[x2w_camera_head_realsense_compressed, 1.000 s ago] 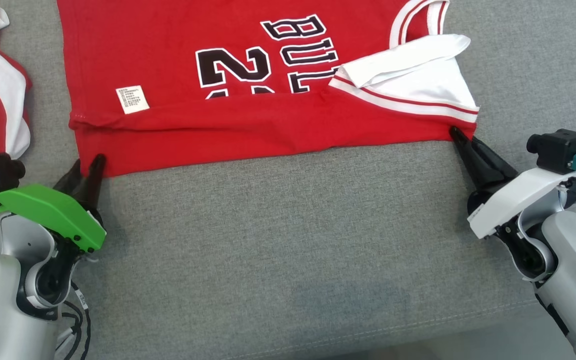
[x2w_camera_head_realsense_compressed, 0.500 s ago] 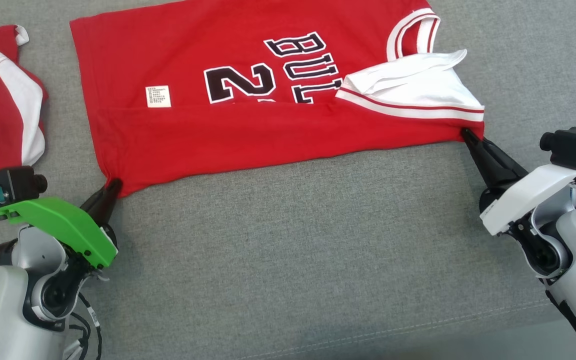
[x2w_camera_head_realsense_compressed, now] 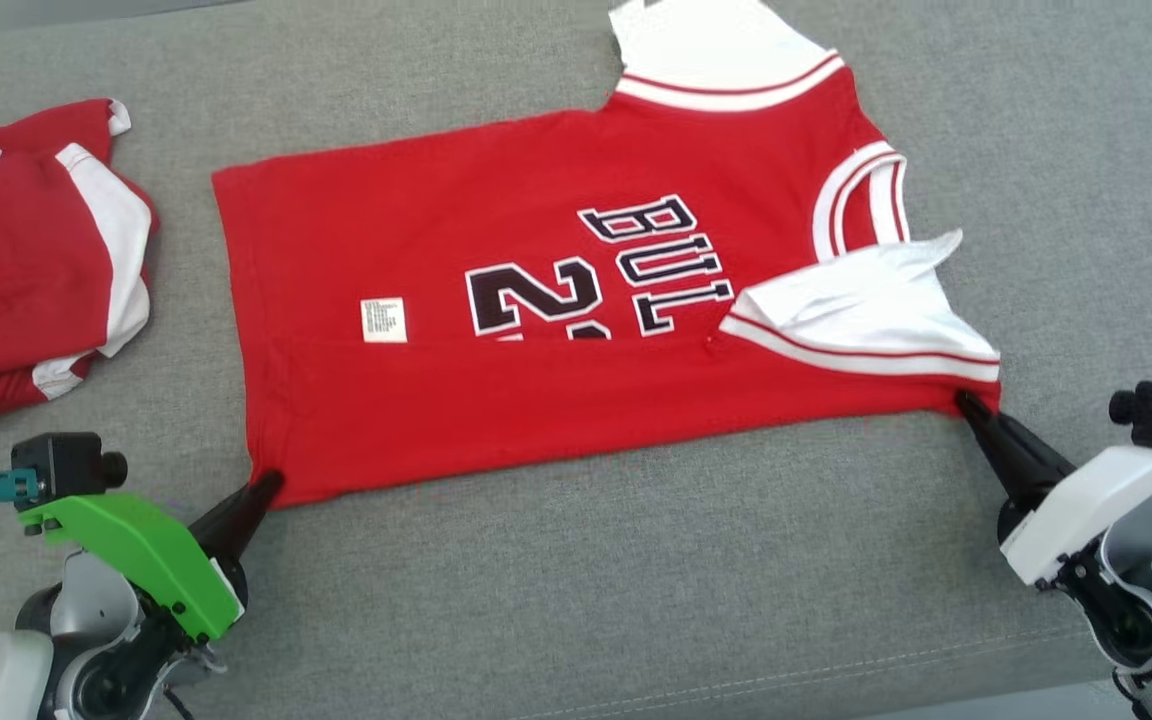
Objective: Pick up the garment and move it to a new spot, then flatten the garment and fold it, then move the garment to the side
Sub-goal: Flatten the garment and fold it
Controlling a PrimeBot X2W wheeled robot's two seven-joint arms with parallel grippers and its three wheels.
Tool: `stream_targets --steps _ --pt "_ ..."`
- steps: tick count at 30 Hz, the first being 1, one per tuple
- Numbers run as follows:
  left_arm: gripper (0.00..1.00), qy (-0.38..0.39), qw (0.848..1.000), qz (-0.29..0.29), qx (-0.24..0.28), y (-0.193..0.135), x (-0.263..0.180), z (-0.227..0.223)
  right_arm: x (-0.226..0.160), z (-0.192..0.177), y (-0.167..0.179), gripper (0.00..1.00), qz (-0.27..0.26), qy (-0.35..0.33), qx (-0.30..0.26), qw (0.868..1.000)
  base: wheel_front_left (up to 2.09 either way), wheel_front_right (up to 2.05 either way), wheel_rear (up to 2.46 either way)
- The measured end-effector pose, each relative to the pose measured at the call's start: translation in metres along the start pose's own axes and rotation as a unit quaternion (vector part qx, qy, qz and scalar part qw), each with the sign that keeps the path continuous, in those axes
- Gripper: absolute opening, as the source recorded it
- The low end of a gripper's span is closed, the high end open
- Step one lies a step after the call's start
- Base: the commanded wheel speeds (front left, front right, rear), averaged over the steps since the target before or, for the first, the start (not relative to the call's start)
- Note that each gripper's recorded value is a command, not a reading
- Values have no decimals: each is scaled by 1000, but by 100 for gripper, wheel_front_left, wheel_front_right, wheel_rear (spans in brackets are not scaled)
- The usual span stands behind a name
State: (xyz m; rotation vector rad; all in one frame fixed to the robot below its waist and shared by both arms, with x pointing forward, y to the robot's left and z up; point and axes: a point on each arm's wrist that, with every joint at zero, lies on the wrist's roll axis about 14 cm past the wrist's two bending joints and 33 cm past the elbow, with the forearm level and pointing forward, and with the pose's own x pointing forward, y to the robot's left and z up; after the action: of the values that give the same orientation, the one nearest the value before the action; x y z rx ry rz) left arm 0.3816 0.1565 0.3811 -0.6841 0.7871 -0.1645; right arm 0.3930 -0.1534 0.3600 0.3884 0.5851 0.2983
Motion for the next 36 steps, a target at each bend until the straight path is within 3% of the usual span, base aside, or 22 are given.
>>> stream_targets --steps 9,25,36 --pt "0 8 999 36 29 26 -44 -9 -33 -18 5 0 6 22 4 1000 0 0 0" --pt "0 3 1000 11 -5 6 -55 -31 -60 -31 19 0 14 30 16 999 0 0 0" --pt "0 -1 1000 20 1 7 -58 -33 -63 -30 22 0 12 34 1 999 0 0 0"
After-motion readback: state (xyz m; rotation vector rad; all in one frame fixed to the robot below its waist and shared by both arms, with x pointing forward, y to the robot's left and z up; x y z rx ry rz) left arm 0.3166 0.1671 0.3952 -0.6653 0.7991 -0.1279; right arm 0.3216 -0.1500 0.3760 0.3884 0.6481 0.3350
